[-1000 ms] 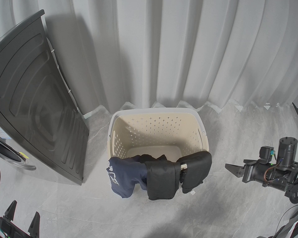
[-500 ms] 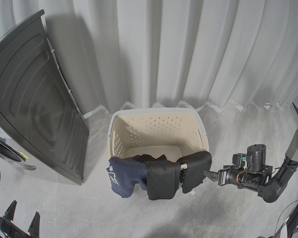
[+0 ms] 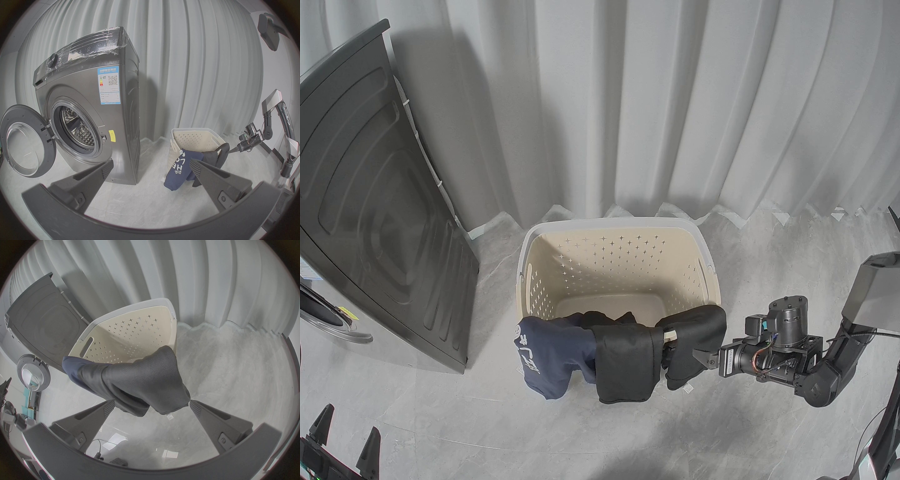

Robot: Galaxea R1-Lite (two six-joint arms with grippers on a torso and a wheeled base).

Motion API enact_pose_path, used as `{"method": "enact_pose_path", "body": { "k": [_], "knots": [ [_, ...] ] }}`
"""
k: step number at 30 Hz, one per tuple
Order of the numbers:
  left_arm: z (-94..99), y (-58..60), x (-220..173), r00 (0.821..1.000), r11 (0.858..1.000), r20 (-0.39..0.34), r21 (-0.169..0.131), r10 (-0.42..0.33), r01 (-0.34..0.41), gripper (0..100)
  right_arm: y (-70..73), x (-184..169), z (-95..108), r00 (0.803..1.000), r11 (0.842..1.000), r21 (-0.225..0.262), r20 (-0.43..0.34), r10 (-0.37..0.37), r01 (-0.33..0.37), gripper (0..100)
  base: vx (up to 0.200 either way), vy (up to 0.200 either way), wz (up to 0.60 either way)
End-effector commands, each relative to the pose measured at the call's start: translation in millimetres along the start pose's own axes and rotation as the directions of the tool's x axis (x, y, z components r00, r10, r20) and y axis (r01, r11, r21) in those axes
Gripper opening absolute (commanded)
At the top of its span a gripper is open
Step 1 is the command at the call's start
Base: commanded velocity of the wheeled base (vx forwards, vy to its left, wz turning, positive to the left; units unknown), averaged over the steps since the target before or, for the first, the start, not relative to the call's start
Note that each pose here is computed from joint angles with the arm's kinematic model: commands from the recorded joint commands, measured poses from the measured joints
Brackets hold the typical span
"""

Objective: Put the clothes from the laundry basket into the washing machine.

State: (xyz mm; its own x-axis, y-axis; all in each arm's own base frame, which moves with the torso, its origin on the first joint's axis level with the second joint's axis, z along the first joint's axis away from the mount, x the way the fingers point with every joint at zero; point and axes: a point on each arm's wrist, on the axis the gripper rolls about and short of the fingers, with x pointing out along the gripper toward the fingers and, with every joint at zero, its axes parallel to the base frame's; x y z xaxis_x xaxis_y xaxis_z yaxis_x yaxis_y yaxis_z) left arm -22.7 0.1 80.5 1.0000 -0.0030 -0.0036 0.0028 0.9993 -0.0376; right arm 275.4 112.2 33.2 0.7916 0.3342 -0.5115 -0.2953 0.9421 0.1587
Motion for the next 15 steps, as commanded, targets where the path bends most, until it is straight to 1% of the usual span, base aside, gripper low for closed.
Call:
{"method": "enact_pose_path", "body": {
  "k": [1,5,6,15],
  "knots": [
    [-4.3,0.2,0.2,1.000,1.000,-0.003,0.001,0.000,0.000,100,0.1,14.5,-2.9,1.000,1.000,-0.001,-0.010,-0.012,0.012,100,0.000,0.000,0.00],
    [-4.3,0.2,0.2,1.000,1.000,-0.003,-0.001,0.000,0.000,100,-1.2,23.1,-3.9,1.000,1.000,0.003,-0.012,-0.018,0.018,100,0.000,0.000,0.00],
    [-4.3,0.2,0.2,1.000,1.000,-0.003,-0.001,0.000,0.000,100,-1.2,25.7,-3.8,1.000,1.000,0.003,-0.008,-0.017,0.017,0,0.000,0.000,0.00],
    [-4.3,0.2,0.2,1.000,1.000,-0.003,-0.001,0.000,0.000,100,1.9,27.5,-0.1,0.999,1.000,0.004,0.044,-0.001,0.001,0,0.000,0.000,0.00]
  ]
}}
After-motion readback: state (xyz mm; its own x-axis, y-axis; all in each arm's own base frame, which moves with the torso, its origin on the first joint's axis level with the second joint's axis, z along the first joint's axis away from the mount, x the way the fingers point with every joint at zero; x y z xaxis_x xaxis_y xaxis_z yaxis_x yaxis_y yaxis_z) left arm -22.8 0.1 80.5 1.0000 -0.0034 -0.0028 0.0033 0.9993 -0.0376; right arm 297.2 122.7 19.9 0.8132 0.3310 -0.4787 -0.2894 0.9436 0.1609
